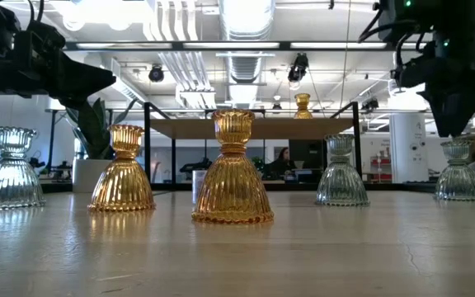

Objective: Pick & Place candle stick holders
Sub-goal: Put the top green glass candle holder on the shelf

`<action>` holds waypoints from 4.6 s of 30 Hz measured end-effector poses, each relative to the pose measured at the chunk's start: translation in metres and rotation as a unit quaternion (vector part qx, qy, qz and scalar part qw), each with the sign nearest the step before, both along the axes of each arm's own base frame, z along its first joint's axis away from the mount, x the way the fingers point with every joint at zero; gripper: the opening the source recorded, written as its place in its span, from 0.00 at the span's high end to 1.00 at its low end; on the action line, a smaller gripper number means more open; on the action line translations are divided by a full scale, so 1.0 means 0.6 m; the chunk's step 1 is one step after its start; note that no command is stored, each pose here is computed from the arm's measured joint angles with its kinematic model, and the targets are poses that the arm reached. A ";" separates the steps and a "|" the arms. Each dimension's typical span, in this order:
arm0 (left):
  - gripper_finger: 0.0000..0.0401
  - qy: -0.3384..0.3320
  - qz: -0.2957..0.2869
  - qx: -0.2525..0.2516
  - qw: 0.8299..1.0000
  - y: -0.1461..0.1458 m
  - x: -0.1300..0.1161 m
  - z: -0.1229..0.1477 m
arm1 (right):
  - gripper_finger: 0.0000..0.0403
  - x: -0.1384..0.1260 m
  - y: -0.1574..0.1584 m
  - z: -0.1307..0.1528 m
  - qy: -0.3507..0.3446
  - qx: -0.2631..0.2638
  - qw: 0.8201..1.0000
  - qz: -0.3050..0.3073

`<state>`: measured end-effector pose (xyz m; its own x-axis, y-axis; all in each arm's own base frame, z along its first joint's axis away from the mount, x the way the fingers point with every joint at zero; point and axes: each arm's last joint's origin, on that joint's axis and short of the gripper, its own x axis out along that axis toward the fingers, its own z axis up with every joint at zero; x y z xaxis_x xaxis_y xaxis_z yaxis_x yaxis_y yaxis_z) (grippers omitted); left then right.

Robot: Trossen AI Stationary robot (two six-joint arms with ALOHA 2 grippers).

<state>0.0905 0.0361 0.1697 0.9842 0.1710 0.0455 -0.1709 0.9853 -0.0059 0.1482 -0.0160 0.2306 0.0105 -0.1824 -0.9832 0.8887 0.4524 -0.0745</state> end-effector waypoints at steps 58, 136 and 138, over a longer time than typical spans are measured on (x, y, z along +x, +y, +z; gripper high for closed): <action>0.74 0.000 0.000 0.000 1.000 0.000 0.000 0.000 | 0.95 0.274 -0.095 0.325 -0.057 -0.140 0.903 0.402; 0.74 0.005 0.000 -0.003 1.000 0.001 0.001 -0.001 | 0.68 0.232 -0.133 0.252 -0.220 -0.247 0.900 0.285; 0.74 0.005 0.000 -0.003 1.000 0.001 0.001 -0.002 | 0.68 0.225 -0.132 0.230 -0.223 -0.260 0.899 0.273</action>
